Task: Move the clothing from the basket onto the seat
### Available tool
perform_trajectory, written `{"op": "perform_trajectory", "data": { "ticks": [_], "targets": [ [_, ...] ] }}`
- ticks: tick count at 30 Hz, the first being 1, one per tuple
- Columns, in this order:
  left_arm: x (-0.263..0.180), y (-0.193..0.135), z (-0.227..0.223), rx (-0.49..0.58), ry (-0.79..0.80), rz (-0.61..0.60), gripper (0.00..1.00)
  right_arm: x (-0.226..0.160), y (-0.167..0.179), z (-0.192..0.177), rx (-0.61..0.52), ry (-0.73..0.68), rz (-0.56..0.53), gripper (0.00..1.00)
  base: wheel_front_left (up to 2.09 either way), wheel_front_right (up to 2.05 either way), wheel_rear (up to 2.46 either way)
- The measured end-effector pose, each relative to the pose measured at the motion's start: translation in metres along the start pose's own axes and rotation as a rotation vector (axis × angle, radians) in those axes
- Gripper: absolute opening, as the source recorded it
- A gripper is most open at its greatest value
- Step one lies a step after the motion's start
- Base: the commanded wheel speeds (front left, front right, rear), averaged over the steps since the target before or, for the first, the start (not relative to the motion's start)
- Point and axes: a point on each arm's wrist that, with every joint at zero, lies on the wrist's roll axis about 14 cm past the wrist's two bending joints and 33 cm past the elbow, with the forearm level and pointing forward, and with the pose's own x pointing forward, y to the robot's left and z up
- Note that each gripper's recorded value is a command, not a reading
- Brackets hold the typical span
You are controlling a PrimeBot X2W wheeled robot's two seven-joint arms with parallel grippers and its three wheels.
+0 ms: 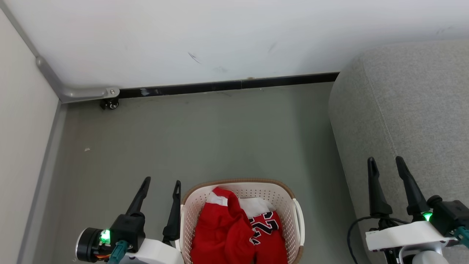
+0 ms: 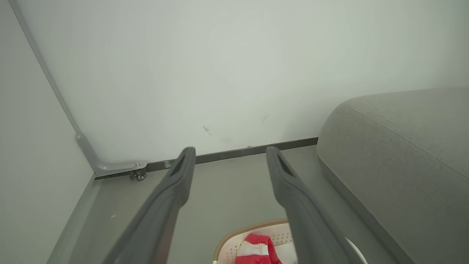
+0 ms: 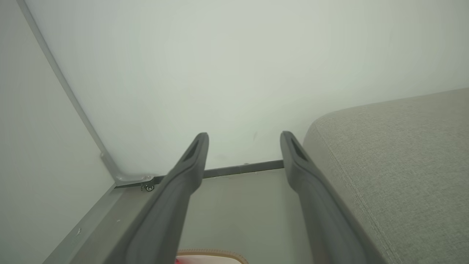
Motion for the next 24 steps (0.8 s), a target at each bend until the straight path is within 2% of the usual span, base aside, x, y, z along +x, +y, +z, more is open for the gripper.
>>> {"op": "perform_trajectory", "data": {
  "ticks": [18, 24],
  "targets": [
    [0.035, -0.018, -0.041, 0.010, 0.110, -0.090, 1.00, 0.009, -0.027, -0.006, -0.017, 0.011, -0.076, 1.00, 0.00, 0.00, 0.00],
    [0.048, -0.025, -0.061, 0.020, 0.157, -0.121, 1.00, 0.022, -0.032, -0.003, -0.027, -0.003, -0.087, 1.00, 0.00, 0.00, 0.00]
  ]
}}
